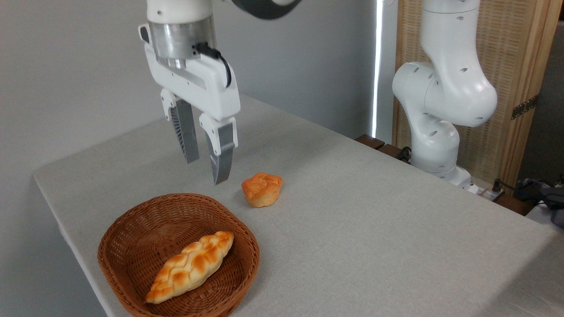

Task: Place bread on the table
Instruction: 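Lower the open gripper down over the braided bread in the basket, then close the gripper on the middle of the braided bread roll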

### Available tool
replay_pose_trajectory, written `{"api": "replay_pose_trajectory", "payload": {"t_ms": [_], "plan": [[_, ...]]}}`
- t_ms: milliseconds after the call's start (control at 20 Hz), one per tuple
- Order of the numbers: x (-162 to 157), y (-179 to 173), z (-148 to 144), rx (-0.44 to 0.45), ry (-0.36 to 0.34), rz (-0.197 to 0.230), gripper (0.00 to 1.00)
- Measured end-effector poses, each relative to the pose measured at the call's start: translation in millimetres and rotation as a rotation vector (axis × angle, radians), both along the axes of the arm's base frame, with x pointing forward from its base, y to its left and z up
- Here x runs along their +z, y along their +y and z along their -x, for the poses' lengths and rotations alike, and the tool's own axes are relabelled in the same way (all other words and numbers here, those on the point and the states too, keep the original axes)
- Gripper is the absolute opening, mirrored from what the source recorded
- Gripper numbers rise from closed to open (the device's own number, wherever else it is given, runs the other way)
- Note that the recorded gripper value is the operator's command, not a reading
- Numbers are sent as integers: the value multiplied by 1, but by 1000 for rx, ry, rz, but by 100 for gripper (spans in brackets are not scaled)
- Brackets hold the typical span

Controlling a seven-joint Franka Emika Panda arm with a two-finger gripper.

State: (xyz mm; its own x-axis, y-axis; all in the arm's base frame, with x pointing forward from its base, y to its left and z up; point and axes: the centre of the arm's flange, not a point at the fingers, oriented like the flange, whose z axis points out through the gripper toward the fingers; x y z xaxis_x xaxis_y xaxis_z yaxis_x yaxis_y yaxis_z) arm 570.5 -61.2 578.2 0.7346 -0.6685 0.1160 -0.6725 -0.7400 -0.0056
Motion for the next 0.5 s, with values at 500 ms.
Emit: {"api": "replay_pose_trajectory", "payload": {"t_ms": [500], "plan": [[-77, 25, -18, 67, -199, 8, 100]]}}
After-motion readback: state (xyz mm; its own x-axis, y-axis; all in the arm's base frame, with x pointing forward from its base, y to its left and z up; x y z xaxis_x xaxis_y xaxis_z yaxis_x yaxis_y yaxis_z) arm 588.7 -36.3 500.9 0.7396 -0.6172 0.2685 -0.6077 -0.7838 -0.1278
